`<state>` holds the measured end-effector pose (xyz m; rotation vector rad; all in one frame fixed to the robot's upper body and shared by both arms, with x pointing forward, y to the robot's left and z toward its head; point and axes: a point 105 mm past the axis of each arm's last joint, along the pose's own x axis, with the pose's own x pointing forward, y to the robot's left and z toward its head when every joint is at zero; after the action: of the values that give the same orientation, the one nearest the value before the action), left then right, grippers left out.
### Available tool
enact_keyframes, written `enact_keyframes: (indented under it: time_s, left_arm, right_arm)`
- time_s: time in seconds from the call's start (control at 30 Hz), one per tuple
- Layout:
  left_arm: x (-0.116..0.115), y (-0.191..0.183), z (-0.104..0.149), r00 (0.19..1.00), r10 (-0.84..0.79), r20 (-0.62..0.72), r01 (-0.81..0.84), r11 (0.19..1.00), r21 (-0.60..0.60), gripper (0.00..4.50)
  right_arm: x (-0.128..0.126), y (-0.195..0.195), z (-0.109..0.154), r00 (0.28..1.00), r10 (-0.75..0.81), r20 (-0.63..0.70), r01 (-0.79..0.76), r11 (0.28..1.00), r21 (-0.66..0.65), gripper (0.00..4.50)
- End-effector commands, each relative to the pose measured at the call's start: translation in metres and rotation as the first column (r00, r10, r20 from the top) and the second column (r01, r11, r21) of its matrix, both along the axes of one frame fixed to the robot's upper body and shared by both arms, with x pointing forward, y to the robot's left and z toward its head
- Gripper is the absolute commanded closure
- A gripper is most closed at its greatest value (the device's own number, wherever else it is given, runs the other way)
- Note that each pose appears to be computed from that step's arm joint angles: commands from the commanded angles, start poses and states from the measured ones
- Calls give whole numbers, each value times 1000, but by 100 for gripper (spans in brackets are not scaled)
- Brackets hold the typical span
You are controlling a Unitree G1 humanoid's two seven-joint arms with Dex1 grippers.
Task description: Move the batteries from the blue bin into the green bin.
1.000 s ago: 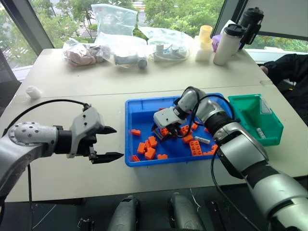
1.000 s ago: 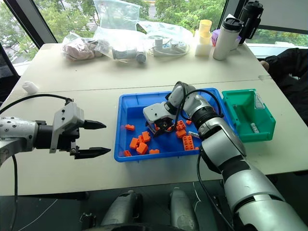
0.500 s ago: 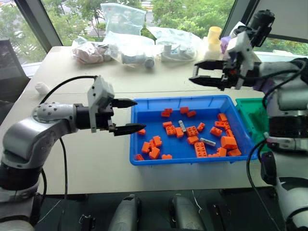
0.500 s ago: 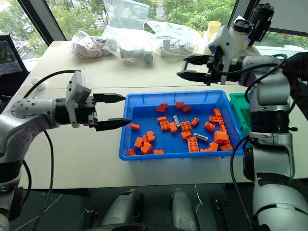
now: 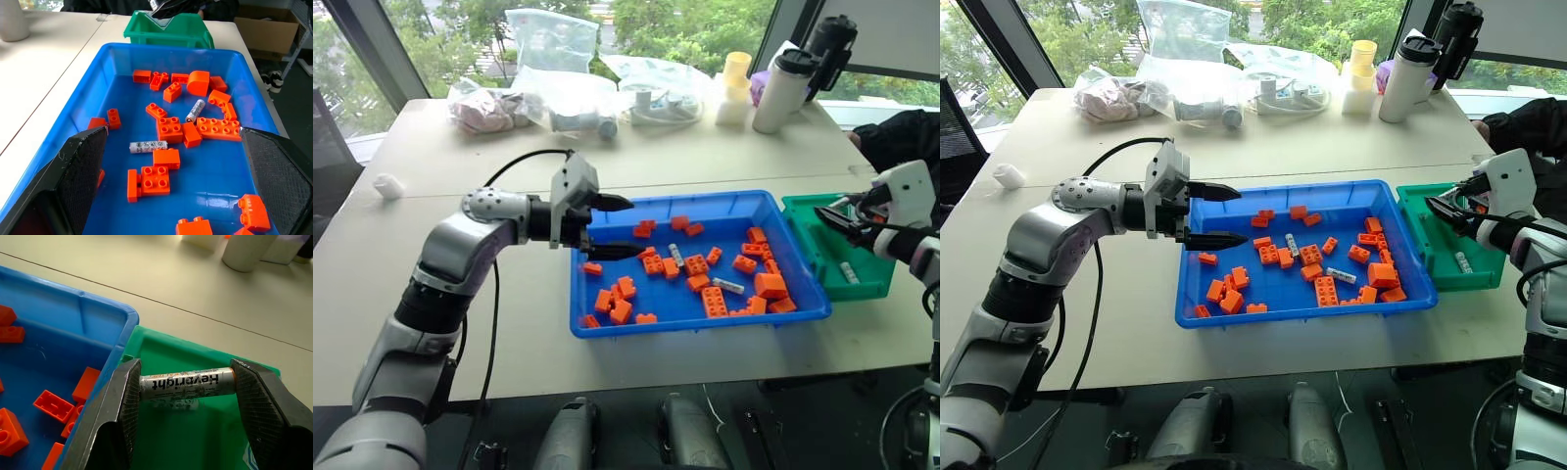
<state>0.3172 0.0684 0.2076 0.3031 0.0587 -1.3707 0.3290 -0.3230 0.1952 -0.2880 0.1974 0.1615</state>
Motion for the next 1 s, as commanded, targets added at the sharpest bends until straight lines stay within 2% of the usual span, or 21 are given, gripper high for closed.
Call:
enact_keyframes:
  time_s: [0.03, 0.27, 0.33, 0.43, 0.6, 0.7, 0.8, 0.9, 1.0]
  left_arm:
    - [-2, 0, 9, 999, -15, 49, 15, 1000, -4, 0]
    - [0, 0, 7, 998, -3, 60, 3, 1000, 6, 0]
    - [0, 0, 7, 998, -1, 64, 1, 1000, 8, 0]
    - [0, 1, 7, 998, 2, 66, -3, 1000, 9, 0]
    - [0, 6, 9, 997, 9, 74, -11, 1000, 15, 0]
    - [-2, 11, 12, 997, 6, 79, -9, 999, 33, 0]
    - [-6, 18, 10, 996, 4, 90, -12, 997, 81, 0]
    - [-9, 26, 1, 992, -1, 129, -24, 981, 190, 0]
    - [-11, 29, 4, 992, 15, 123, -37, 984, 174, 0]
  right_arm:
    - [-4, -4, 14, 998, -27, 52, 28, 999, -15, 231]
    - [-4, -19, 9, 994, -103, 31, 104, 994, -26, 231]
    - [-4, -21, 9, 994, -108, 28, 109, 994, -26, 128]
    - [-3, -18, 14, 995, -92, 46, 92, 996, -17, 4]
    - [-1, -9, 27, 995, -49, 84, 49, 999, -8, 4]
    - [-5, 24, 37, 989, 122, 86, -123, 992, 8, 4]
    - [-17, 65, 32, 940, 341, 6, -341, 940, 13, 4]
    - [-25, 98, 26, 875, 481, -57, -480, 877, 30, 4]
    - [-18, 131, 19, 821, 564, -86, -564, 825, 30, 4]
